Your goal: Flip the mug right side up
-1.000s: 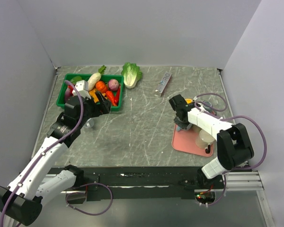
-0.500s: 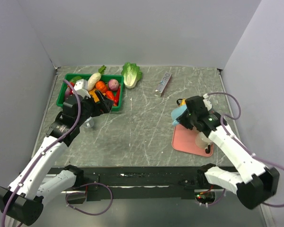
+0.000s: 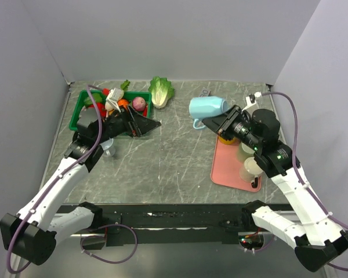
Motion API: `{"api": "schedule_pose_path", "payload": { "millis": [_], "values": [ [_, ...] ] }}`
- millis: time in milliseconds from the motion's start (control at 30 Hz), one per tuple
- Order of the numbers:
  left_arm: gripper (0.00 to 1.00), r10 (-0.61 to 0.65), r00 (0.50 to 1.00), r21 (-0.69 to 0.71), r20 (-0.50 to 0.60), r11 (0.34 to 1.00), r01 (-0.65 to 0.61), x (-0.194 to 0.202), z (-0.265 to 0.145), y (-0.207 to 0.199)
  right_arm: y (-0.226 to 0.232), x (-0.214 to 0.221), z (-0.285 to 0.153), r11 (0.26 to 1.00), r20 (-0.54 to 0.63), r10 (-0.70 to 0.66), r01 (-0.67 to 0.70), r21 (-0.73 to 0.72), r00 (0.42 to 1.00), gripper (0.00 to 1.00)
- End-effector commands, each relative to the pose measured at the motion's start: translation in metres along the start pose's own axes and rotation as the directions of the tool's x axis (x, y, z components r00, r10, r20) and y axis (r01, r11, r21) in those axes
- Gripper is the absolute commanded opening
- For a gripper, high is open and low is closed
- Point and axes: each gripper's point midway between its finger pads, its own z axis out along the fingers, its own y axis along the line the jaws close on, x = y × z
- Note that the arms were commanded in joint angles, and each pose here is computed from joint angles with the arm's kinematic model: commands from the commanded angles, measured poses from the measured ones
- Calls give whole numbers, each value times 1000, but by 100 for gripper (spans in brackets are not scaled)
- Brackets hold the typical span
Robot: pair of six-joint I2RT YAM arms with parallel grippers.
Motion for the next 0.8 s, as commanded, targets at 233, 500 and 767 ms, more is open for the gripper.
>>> {"api": "schedule_pose_path", "payload": {
  "millis": [233,500,767],
  "values": [
    [96,-44,999,447,16,894,33,-16,4,-117,144,-27,-38,825,76,-64,96,-556,995,0],
    [96,-137,990,507,13,855,112,-18,24,-134,164,-18,-43,757,55,-80,97,-646,995,0],
    [93,-181,983,537,20,831,142,-32,34,-145,158,-4,-35,755,10,-108,89,-650,994,0]
  ]
}}
